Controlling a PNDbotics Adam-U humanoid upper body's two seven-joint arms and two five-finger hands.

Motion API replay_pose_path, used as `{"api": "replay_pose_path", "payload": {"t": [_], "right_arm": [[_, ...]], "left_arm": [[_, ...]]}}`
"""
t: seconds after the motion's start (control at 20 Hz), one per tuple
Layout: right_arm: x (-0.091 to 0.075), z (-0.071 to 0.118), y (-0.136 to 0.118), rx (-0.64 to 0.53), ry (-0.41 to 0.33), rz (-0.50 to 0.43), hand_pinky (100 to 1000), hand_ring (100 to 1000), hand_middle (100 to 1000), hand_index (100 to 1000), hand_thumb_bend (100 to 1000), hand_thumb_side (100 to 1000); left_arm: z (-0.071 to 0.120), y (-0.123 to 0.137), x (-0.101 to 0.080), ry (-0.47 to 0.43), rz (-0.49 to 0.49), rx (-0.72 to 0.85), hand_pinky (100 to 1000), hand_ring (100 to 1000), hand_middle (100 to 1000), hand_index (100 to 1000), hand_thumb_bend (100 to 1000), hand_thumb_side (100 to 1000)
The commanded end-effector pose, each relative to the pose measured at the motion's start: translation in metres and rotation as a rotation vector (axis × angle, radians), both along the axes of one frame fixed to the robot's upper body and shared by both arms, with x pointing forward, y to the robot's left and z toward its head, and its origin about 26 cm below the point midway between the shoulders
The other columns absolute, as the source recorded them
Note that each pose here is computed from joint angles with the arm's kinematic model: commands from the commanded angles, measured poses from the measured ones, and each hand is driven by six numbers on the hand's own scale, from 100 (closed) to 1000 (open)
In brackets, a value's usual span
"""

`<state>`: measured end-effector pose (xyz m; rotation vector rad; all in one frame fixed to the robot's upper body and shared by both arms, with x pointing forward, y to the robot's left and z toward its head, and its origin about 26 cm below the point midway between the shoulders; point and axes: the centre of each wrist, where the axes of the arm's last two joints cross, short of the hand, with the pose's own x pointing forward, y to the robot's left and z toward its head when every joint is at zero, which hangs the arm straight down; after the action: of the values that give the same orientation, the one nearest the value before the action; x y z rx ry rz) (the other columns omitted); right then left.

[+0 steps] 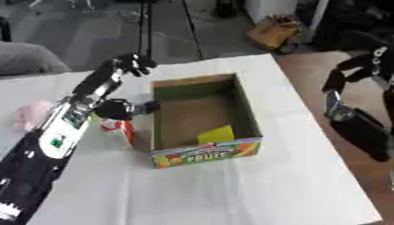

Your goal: Pick up objects on the table and place them in the box.

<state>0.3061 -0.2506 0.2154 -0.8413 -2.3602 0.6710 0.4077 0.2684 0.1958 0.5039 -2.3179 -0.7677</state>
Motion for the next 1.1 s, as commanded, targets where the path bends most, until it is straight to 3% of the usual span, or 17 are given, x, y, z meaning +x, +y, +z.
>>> {"api": "replay_pose_path", "payload": {"t": [0.05,0.25,0.45,0.75,1.1], "right_arm": [[-0.004,0.008,-0.005,-0.008,-0.033,-0.024,559,654,750,913,100,253],[-0.004,0.006,-0.008,-0.007,-0.029,-0.042,559,654,749,913,100,258],[-0.005,0.005,-0.009,-0.007,-0.026,-0.052,559,654,749,913,100,257],[-0.005,0.004,-0.01,-0.008,-0.023,-0.058,559,653,749,913,100,252],[-0.005,0.003,-0.011,-0.007,-0.02,-0.064,558,653,749,913,100,259]], "left_arm": [[0.033,0.031,-0.029,-0.06,0.025,-0.172,640,708,774,866,693,671],[0.022,0.064,-0.066,-0.043,0.15,-0.302,628,702,769,862,660,656],[0.003,0.078,-0.09,0.018,0.236,-0.272,629,695,764,860,653,674],[-0.01,0.085,-0.108,0.084,0.253,-0.21,629,704,773,871,646,685],[-0.012,0.087,-0.114,0.097,0.283,-0.173,634,701,772,868,638,667]]}}
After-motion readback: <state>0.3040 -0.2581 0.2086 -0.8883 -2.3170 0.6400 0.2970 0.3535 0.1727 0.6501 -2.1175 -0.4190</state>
